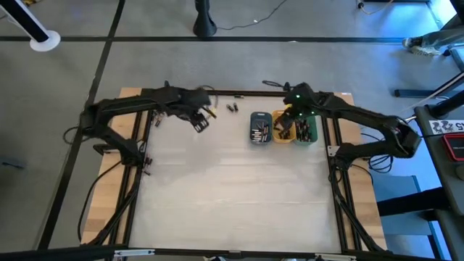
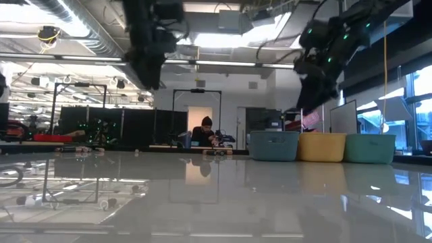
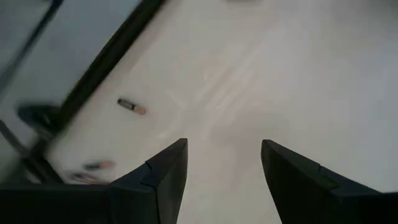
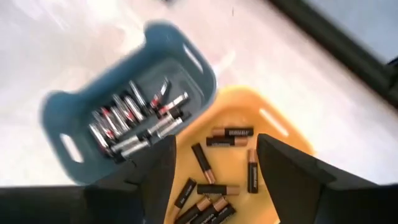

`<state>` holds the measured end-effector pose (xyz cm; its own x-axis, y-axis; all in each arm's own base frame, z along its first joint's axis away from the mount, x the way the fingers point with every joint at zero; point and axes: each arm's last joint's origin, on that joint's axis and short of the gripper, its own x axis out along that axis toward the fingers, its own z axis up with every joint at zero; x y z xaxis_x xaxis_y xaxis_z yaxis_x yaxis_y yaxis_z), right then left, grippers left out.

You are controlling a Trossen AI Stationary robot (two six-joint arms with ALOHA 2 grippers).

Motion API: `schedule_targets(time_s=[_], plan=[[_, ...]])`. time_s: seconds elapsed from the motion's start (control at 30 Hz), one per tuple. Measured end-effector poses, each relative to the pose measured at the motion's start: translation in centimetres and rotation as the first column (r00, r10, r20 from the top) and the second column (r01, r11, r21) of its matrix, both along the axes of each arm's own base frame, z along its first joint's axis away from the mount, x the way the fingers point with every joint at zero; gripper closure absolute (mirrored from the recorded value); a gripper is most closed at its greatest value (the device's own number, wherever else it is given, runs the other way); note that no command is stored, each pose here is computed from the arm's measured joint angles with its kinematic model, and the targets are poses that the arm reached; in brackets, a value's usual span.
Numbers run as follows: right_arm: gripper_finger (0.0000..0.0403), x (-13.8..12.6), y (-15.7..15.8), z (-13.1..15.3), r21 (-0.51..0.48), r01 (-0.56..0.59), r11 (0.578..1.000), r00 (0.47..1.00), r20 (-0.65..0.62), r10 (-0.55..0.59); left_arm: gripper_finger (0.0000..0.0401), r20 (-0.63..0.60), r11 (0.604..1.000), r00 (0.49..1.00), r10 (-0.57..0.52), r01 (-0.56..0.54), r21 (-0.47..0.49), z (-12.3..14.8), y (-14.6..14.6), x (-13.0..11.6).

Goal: Sort batteries
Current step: Put the black battery into the yellow bin

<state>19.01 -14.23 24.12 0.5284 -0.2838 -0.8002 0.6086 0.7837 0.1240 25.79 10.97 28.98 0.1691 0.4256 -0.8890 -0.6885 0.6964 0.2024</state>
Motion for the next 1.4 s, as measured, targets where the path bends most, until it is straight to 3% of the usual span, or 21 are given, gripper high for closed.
schedule_targets(time_s=[0.07, 0.13, 0.23, 0.6, 0.77, 1.23, 1.4], plan=[[0.0176, -0.6, 0.5, 1.2, -0.028, 0.002, 1.000, 0.999, 0.049, 0.000, 0.0207, 0.101, 0.984, 0.979, 0.178, -0.177, -0.020, -1.0, 0.8, -1.4], [0.0176, -1.1, 1.0, 2.2, -0.041, 0.005, 0.999, 0.994, 0.109, -0.001, 0.0207, 0.183, 0.935, 0.917, 0.356, -0.351, -0.062, -2.4, 1.7, -2.5], [0.0176, -1.8, 1.6, 3.5, -0.043, 0.003, 0.999, 0.982, 0.190, 0.005, 0.0207, 0.229, 0.850, 0.819, 0.527, -0.512, -0.124, -5.0, 3.4, -3.4], [0.0175, -1.6, 4.2, 4.7, -0.032, -0.091, 0.995, 0.961, 0.258, 0.096, 0.0207, 0.193, 0.663, 0.635, 0.748, -0.728, -0.176, -10.4, 11.5, -6.8], [0.0175, -1.3, 4.6, 4.7, -0.059, -0.081, 0.995, 0.966, 0.240, 0.093, 0.0207, 0.189, 0.655, 0.627, 0.755, -0.713, -0.251, -12.5, 13.2, -6.7], [0.0175, -1.3, 4.6, 4.7, -0.068, -0.070, 0.995, 0.969, 0.234, 0.084, 0.0208, 0.142, 0.650, 0.637, 0.758, -0.719, -0.245, -15.3, 14.2, -6.1], [0.0175, -1.4, 4.6, 4.6, -0.065, -0.070, 0.995, 0.970, 0.229, 0.083, 0.0244, 0.092, 0.675, 0.675, 0.732, -0.701, -0.230, -15.9, 14.1, -6.3]])
